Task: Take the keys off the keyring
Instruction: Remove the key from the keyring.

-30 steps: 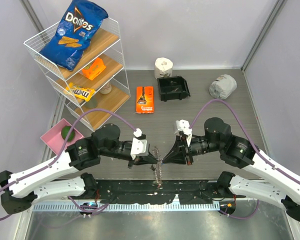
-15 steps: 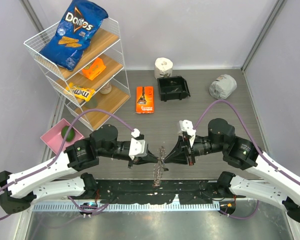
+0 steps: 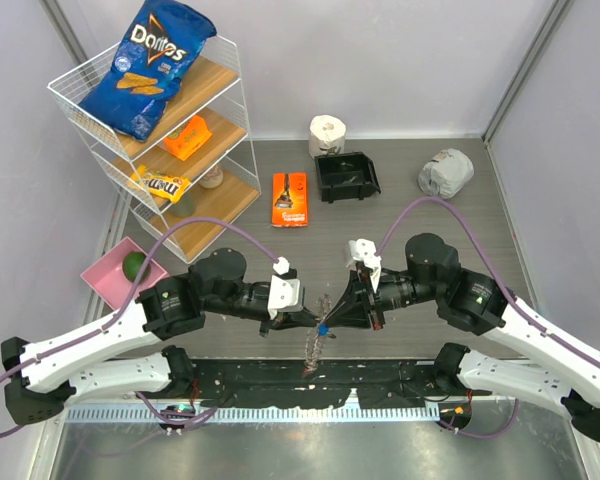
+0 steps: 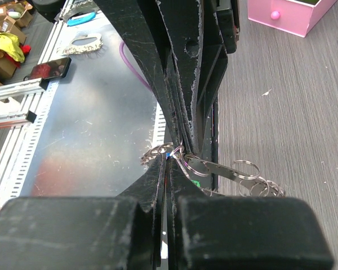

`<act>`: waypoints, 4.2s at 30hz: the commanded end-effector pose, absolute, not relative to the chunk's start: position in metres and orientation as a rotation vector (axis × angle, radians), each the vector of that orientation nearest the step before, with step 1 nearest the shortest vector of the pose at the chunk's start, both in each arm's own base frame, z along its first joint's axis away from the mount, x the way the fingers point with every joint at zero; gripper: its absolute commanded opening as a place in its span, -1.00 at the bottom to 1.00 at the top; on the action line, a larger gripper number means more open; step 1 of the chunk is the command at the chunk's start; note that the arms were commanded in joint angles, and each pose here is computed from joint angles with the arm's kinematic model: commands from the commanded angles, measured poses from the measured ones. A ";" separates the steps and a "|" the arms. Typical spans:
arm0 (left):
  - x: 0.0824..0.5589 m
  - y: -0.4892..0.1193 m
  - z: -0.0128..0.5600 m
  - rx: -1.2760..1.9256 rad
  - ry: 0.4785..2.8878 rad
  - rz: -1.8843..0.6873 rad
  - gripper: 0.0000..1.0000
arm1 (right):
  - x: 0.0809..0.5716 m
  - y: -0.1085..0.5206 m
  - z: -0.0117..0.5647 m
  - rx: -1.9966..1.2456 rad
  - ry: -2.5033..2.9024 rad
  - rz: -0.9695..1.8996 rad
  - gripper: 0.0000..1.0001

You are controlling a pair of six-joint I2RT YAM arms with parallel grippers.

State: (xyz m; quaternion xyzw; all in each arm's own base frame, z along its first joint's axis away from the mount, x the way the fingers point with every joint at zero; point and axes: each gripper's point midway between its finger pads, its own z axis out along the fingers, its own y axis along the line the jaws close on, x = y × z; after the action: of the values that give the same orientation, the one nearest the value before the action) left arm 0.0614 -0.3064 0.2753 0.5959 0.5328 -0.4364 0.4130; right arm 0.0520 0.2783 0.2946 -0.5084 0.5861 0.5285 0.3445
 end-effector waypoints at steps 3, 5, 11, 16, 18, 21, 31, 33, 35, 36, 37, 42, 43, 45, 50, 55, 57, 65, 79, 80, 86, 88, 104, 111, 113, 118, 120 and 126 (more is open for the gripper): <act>0.071 -0.309 0.291 1.467 1.309 -1.047 -1.00 | 0.047 0.285 0.335 -1.310 1.384 1.432 -0.90; 0.072 -0.310 0.292 1.467 1.312 -1.036 -1.00 | 0.048 0.287 0.336 -1.301 1.386 1.438 -0.90; 0.074 -0.312 0.283 1.494 1.344 -1.000 -1.00 | 0.051 0.291 0.337 -1.284 1.394 1.446 -0.90; 0.074 -0.308 0.281 1.497 1.346 -0.983 -1.00 | 0.055 0.283 0.335 -1.277 1.412 1.370 -0.90; 0.075 -0.306 0.277 1.501 1.357 -0.966 -1.00 | 0.057 0.279 0.336 -1.267 1.422 1.347 -0.90; 0.076 -0.303 0.272 1.512 1.375 -0.951 -1.00 | 0.059 0.276 0.336 -1.250 1.437 1.325 -0.90; 0.073 -0.296 0.276 1.504 1.355 -0.952 -1.00 | 0.064 0.269 0.325 -1.236 1.482 1.262 -0.90; 0.073 -0.295 0.276 1.495 1.364 -0.955 -1.00 | 0.063 0.267 0.322 -1.254 1.474 1.253 -0.90; 0.073 -0.296 0.279 1.486 1.364 -0.960 -1.00 | 0.059 0.265 0.322 -1.267 1.456 1.255 -0.90; 0.072 -0.296 0.280 1.485 1.362 -0.966 -1.00 | 0.059 0.265 0.321 -1.269 1.456 1.255 -0.90; 0.071 -0.297 0.281 1.486 1.361 -0.972 -1.00 | 0.059 0.264 0.322 -1.269 1.449 1.256 -0.90; 0.065 -0.301 0.290 1.487 1.330 -1.023 -1.00 | 0.056 0.268 0.321 -1.296 1.448 1.277 -0.90; 0.062 -0.301 0.291 1.496 1.323 -1.040 -1.00 | 0.057 0.269 0.320 -1.300 1.453 1.278 -0.90; 0.061 -0.302 0.294 1.501 1.319 -1.051 -1.00 | 0.056 0.270 0.319 -1.307 1.461 1.286 -0.90; 0.057 -0.297 0.298 1.491 1.298 -1.063 -1.00 | 0.054 0.267 0.317 -1.308 1.456 1.286 -0.26; 0.060 -0.294 0.309 1.449 1.334 -1.060 -1.00 | 0.052 0.267 0.303 -1.280 1.448 1.302 -0.11; 0.064 -0.292 0.313 1.424 1.391 -1.044 -1.00 | 0.052 0.268 0.303 -1.248 1.418 1.312 0.00; 0.077 -0.286 0.322 1.269 1.585 -1.016 -1.00 | 0.071 0.274 0.299 -1.030 1.299 1.218 0.23; 0.064 -0.297 0.334 1.244 1.584 -1.156 -1.00 | 0.079 0.283 0.305 -0.937 1.130 1.144 0.13; 0.064 -0.298 0.334 1.246 1.584 -1.161 -1.00 | 0.078 0.286 0.304 -0.949 1.131 1.143 0.11; 0.058 -0.302 0.339 1.258 1.543 -1.214 -1.00 | 0.076 0.296 0.300 -0.987 1.121 1.121 0.09; 0.058 -0.302 0.340 1.256 1.537 -1.216 -1.00 | 0.074 0.299 0.298 -1.004 1.119 1.122 0.06; 0.062 -0.297 0.326 1.300 1.491 -1.141 -1.00 | 0.055 0.287 0.300 -1.095 1.214 1.168 -0.89; 0.066 -0.298 0.311 1.381 1.437 -1.077 -1.00 | 0.042 0.286 0.308 -1.110 1.259 1.260 -0.90; 0.065 -0.299 0.306 1.403 1.432 -1.070 -1.00 | 0.044 0.288 0.311 -1.109 1.285 1.248 -0.90; 0.067 -0.300 0.296 1.448 1.446 -1.034 -1.00 | 0.052 0.293 0.318 -1.107 1.332 1.209 -0.90; 0.068 -0.300 0.292 1.461 1.453 -1.024 -1.00 | 0.054 0.293 0.321 -1.107 1.339 1.194 -0.90; 0.069 -0.299 0.281 1.497 1.440 -0.976 -1.00 | 0.066 0.288 0.327 -1.065 1.392 1.150 -0.90</act>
State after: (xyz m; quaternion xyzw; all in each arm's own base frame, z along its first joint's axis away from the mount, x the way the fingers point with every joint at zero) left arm 0.0661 -0.2971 0.2833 0.5815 0.5858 -0.4022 0.3961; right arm 0.0577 0.2903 0.2795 -0.4733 0.5971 0.4607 0.4553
